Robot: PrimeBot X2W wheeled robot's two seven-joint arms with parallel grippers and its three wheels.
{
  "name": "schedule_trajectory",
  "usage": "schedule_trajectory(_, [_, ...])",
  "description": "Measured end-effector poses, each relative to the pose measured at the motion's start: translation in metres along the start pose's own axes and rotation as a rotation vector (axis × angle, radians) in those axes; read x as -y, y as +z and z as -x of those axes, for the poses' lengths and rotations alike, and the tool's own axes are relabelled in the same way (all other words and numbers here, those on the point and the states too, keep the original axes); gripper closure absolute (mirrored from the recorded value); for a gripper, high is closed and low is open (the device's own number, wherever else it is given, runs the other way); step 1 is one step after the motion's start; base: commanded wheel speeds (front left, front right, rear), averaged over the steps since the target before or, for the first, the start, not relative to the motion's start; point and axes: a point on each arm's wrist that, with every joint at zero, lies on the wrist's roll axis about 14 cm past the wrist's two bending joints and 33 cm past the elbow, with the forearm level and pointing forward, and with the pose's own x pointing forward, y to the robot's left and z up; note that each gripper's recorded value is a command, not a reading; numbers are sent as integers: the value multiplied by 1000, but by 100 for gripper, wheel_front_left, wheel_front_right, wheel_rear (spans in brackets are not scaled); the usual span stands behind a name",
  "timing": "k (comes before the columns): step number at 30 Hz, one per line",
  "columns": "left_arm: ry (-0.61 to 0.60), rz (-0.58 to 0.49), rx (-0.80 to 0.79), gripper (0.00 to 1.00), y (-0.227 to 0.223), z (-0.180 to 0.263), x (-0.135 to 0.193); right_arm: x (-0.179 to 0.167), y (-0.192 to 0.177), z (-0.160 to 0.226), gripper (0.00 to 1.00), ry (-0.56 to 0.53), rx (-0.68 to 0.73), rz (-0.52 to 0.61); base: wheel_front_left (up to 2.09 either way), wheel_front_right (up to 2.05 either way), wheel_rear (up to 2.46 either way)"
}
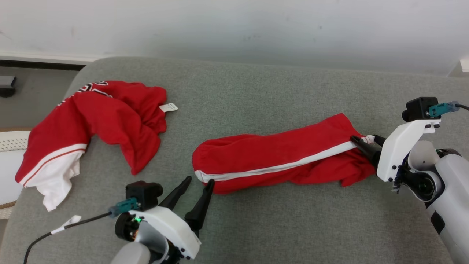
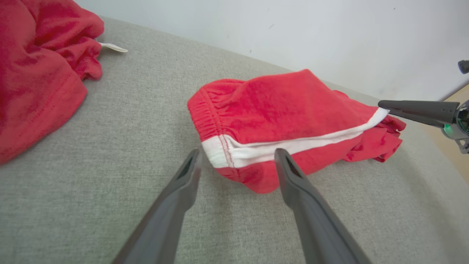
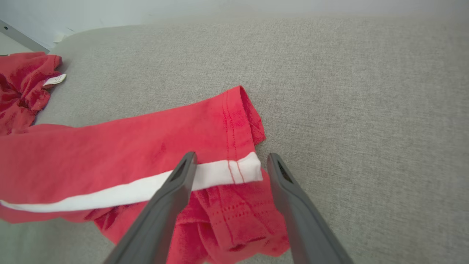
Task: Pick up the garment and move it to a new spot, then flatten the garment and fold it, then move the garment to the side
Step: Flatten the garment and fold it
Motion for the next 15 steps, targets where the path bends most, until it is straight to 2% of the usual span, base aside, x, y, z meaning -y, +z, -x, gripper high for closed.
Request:
schedule_trajectory(9, [-53,34,-74,0,-10,-16,2,-4,-12,-13,0,23,-60,6,0,0,0])
schedule_trajectory(15, [-10,45,-116,0,-20,-24,-17,-7,-15,-16,1,41,-62,8,0,0,0])
